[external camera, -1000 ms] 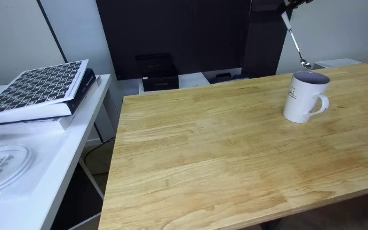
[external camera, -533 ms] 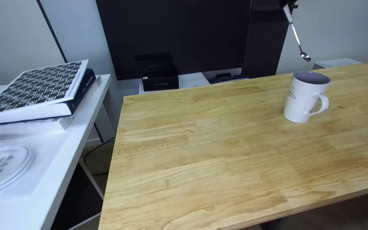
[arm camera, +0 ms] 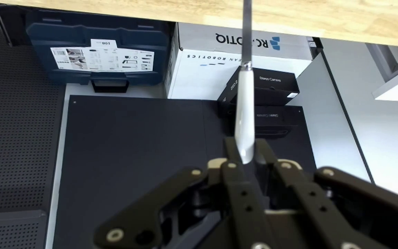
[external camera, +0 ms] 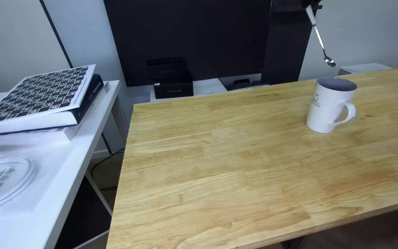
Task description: Put the spoon in the mug
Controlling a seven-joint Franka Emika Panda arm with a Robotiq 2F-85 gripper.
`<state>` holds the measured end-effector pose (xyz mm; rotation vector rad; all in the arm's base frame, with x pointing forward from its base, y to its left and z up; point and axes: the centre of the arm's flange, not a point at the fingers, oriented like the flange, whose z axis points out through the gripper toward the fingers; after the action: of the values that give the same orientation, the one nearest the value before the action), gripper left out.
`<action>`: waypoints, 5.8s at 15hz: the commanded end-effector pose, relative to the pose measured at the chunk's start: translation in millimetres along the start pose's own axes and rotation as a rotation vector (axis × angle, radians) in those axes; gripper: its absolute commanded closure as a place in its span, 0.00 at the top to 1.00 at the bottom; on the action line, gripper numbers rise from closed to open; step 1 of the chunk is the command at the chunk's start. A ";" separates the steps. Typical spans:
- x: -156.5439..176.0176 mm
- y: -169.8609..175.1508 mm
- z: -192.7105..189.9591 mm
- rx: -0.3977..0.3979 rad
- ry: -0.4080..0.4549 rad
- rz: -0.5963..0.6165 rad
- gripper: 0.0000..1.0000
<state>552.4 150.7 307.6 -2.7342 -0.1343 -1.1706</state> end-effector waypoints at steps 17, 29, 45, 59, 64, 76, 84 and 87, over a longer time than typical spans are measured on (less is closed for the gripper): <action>-59.7 4.2 22.4 -0.003 -0.070 0.030 0.04; -73.0 7.7 28.1 -0.020 -0.090 0.029 0.04; -87.6 -1.0 17.4 -0.057 -0.053 0.022 0.04; -112.3 2.0 23.9 -0.056 -0.129 0.058 0.04; -118.4 1.0 25.9 -0.056 -0.156 0.057 0.41; -5.7 22.8 25.4 0.008 -0.303 0.103 1.00; 52.5 39.7 -3.1 -0.199 -0.532 0.043 1.00; 43.6 48.1 -2.5 -0.182 -0.522 0.033 1.00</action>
<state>587.7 103.8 335.4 -3.1255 -0.0445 -0.4543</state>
